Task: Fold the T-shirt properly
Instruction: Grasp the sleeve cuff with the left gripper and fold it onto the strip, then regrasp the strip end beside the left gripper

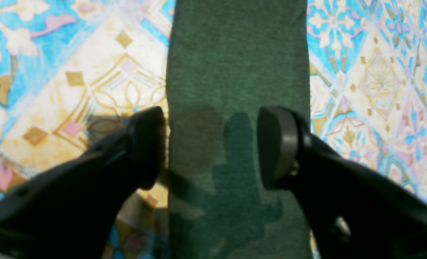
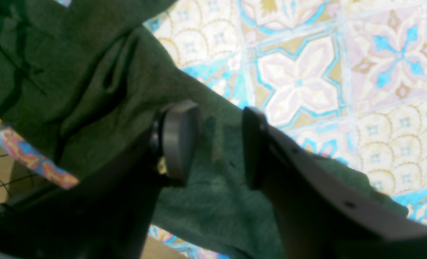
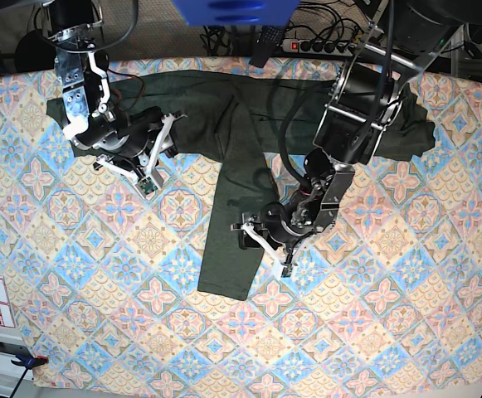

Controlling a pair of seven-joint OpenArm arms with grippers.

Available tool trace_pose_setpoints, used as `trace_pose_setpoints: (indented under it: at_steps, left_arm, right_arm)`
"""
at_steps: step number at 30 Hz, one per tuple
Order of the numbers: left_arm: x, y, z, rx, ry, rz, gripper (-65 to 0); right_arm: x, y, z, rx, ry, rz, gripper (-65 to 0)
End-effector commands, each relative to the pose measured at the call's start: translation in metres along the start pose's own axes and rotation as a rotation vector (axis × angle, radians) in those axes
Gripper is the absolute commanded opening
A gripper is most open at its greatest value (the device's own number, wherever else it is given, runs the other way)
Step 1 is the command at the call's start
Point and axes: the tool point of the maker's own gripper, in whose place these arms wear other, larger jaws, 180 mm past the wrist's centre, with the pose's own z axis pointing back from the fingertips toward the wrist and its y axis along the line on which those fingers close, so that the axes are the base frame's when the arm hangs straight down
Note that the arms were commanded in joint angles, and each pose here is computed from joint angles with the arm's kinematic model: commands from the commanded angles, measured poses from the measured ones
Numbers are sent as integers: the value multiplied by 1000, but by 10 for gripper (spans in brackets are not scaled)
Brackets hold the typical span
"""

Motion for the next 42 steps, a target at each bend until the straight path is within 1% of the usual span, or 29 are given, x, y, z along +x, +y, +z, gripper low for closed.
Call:
trace_pose_setpoints:
  at_steps: [1, 3, 4, 7, 8, 9, 12, 14, 18, 23, 28, 31, 33, 38, 42]
  left_arm:
    - [-6, -12, -2, -28, 44, -13, -420]
    - [-7, -18, -3, -39, 45, -15, -587]
    - [-7, -20, -3, -42, 44, -15, -650]
    - [-4, -21, -3, -43, 37, -14, -650]
    - [1, -21, -1, -46, 20, -21, -650]
    - [10, -12, 5, -36, -5, -35, -650]
    - [19, -7, 22, -46, -69, -66, -650]
    - [29, 10, 40, -11, -123, -80, -650]
    - [32, 51, 78, 76, -208, -44, -650]
    - [24, 80, 131, 132, -283, -52, -650]
    - [5, 81, 182, 150, -323, -101, -650]
    - [-2, 81, 213, 170, -356, -100, -650]
    - [-7, 87, 233, 202, -375, -90, -650]
    - [-25, 108, 268, 286, -375, -65, -650]
    - [-39, 116, 289, 330, -360, -57, -650]
  right_arm:
    - [11, -5, 5, -9, -40, 5, -429]
    - [11, -8, 6, -16, -42, -1, -429]
    - [11, -8, 6, -16, -42, -1, -429]
    - [11, -8, 6, -16, -42, -1, -429]
    - [11, -8, 6, -16, -42, -1, -429]
    - [11, -8, 6, -16, -42, -1, -429]
    - [12, -7, 6, -14, -44, -3, -429]
    - [12, -7, 6, -14, -44, -3, -429]
    - [12, -7, 6, -14, -44, -3, -429]
    - [12, -6, 5, -12, -45, -1, -429]
    - [14, -5, 5, -10, -45, 2, -429]
    - [14, -6, 4, -9, -46, 1, -429]
    - [14, -6, 4, -9, -46, 1, -429]
    - [13, -4, 4, -6, -43, 0, -429]
    - [13, -4, 4, -6, -43, 0, -429]
